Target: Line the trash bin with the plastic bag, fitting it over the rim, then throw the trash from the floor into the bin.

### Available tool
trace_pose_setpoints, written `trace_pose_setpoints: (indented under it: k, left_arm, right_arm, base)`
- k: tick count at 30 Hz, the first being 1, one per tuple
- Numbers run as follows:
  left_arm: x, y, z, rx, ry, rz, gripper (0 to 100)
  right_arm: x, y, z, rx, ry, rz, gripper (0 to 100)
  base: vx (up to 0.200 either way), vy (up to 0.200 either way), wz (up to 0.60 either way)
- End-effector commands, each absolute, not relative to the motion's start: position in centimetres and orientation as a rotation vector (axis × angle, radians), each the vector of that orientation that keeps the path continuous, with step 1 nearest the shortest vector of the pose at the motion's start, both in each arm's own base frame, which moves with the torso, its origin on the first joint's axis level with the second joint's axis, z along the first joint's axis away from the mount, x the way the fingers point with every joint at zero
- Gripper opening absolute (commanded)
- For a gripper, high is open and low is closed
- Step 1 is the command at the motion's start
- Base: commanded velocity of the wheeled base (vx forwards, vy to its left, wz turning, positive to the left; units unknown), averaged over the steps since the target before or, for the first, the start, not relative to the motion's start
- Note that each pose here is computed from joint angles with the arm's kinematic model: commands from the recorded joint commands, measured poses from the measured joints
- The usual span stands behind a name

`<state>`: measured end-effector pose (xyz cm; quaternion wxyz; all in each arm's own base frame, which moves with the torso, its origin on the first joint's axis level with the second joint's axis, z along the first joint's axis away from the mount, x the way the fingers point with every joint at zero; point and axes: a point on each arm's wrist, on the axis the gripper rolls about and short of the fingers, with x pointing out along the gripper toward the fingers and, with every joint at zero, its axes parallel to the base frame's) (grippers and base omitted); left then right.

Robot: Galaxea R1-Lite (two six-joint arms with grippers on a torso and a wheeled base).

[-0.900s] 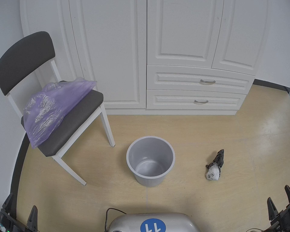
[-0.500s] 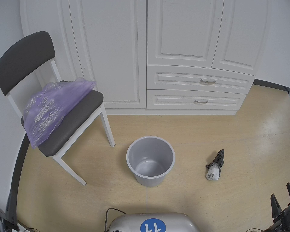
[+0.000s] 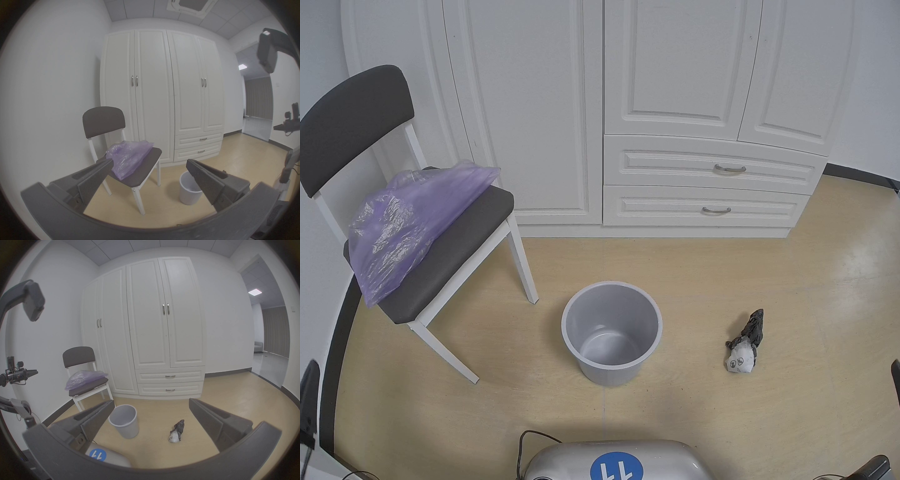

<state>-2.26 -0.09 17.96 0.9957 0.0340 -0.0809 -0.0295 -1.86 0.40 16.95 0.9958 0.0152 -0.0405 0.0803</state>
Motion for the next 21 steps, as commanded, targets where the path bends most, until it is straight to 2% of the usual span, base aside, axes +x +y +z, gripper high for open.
trace_pose_setpoints:
  k: [1, 4, 7, 10, 17, 21]
  left_arm:
    - [8.3, 0.2, 25.5, 0.161, 0.124, 0.055, 100]
    - [10.2, 0.2, 25.7, 0.175, 0.175, 0.084, 100]
    - [14.6, 0.2, 25.1, 0.276, 0.301, 0.151, 100]
    - [18.0, -0.2, 24.4, 0.331, 0.384, 0.168, 100]
    - [23.5, -2.0, 23.6, 0.384, 0.462, 0.129, 100]
    - [27.6, -2.4, 21.8, 0.533, 0.559, 0.172, 100]
  right_arm:
    - [6.9, 0.2, 22.6, 0.066, 0.152, 0.120, 100]
    - [7.9, 0.2, 22.8, 0.086, 0.136, 0.094, 100]
    - [9.2, 0.3, 22.9, 0.136, 0.130, 0.053, 100]
    - [10.0, 0.4, 23.0, 0.163, 0.132, 0.055, 100]
    - [10.6, 0.6, 23.4, 0.161, 0.100, 0.080, 100]
    - [10.8, 0.7, 23.3, 0.161, 0.108, 0.080, 100]
  base:
    - [0.000, 0.000, 0.00]
    - [0.000, 0.000, 0.00]
    - [0.000, 0.000, 0.00]
    - [0.000, 0.000, 0.00]
    - [0.000, 0.000, 0.00]
    - [0.000, 0.000, 0.00]
